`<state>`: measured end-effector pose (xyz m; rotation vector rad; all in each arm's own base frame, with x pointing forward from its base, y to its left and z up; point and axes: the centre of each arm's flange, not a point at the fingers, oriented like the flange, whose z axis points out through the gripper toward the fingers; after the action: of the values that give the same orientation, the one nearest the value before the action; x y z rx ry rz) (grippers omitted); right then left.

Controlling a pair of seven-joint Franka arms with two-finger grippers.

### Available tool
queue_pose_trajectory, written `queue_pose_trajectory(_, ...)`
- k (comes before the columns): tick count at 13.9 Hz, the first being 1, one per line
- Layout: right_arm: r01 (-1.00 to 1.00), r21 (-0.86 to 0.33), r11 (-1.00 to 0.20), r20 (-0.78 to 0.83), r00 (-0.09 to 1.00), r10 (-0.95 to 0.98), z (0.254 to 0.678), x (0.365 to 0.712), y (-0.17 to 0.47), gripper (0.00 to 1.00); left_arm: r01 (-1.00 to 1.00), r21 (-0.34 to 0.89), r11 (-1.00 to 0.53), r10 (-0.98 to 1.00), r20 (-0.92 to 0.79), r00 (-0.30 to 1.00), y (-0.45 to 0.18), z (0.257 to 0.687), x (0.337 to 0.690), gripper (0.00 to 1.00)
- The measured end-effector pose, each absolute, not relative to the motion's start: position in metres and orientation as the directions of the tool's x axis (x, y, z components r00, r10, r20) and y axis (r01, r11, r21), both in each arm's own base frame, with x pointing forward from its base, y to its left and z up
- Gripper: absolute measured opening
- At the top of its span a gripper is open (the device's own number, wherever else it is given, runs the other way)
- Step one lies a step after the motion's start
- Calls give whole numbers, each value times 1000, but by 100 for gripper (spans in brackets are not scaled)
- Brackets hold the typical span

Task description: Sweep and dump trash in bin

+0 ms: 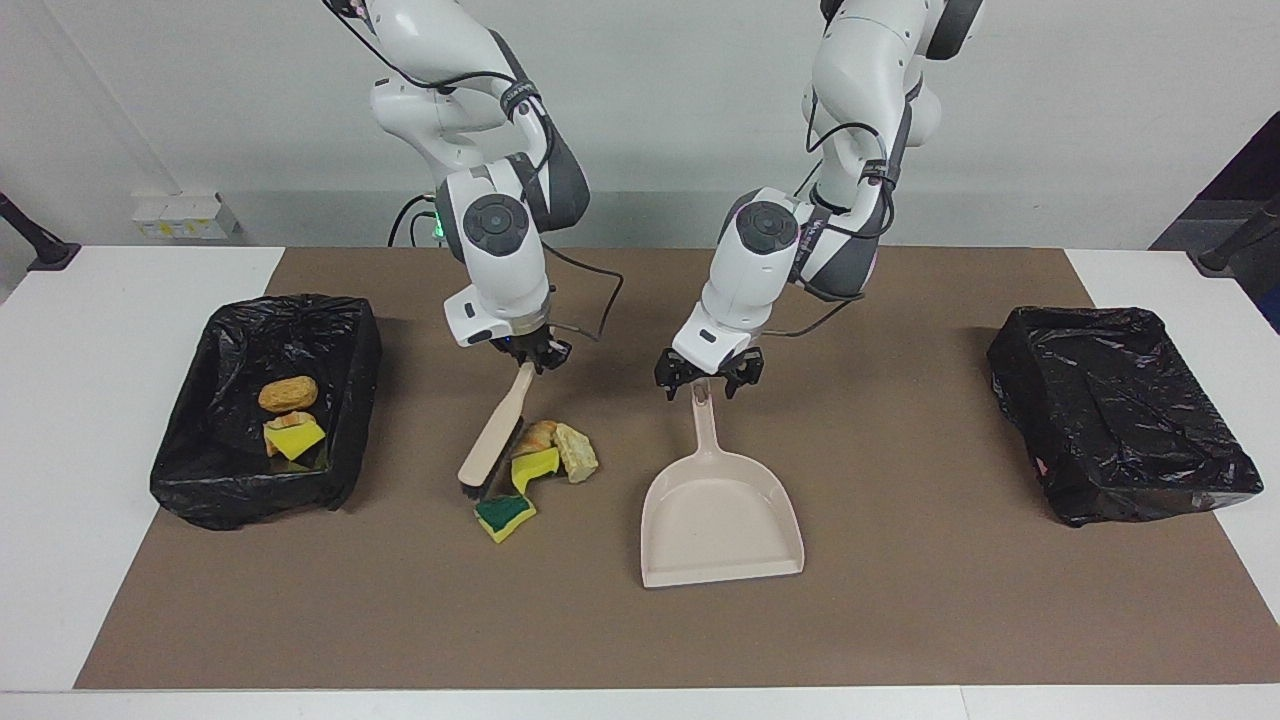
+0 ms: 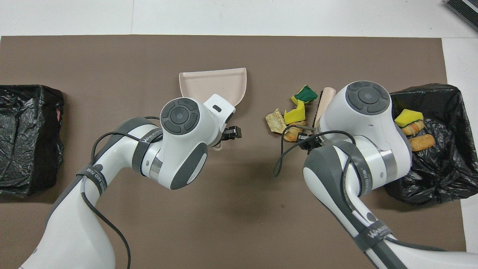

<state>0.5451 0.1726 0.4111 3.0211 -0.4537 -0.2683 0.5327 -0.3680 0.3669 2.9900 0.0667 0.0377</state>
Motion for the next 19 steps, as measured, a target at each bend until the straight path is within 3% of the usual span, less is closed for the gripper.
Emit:
queue_pose_trajectory(3,-164,93,-982,-188,966,-179,411,537,172,26,43,154,-987,52,51,997,-363,368,539,88)
queue_pose_trajectory(4,-103,83,-991,-199,973,-117,409,536,169,26,43,154,-987,52,55,997,-363,369,540,80)
queue_pose_trajectory(5,-39,69,-997,-210,976,-52,406,536,163,26,43,154,-987,52,56,997,-363,369,540,64)
queue_pose_trajectory(6,19,55,-998,-216,976,7,403,537,156,26,41,153,-987,50,56,997,-363,368,540,59)
queue_pose_trajectory(9,69,36,-997,-162,985,63,403,547,143,26,39,152,-988,47,53,997,-365,366,539,59)
queue_pose_trajectory(13,119,110,-987,-97,989,108,390,568,122,26,39,147,-988,46,44,998,-365,360,539,55)
queue_pose_trajectory(15,125,121,-985,-95,989,114,381,578,119,26,35,145,-989,42,44,998,-364,359,539,31)
queue_pose_trajectory(19,195,170,-966,-103,978,179,373,592,101,26,-104,103,-989,-95,82,992,-349,362,549,31)
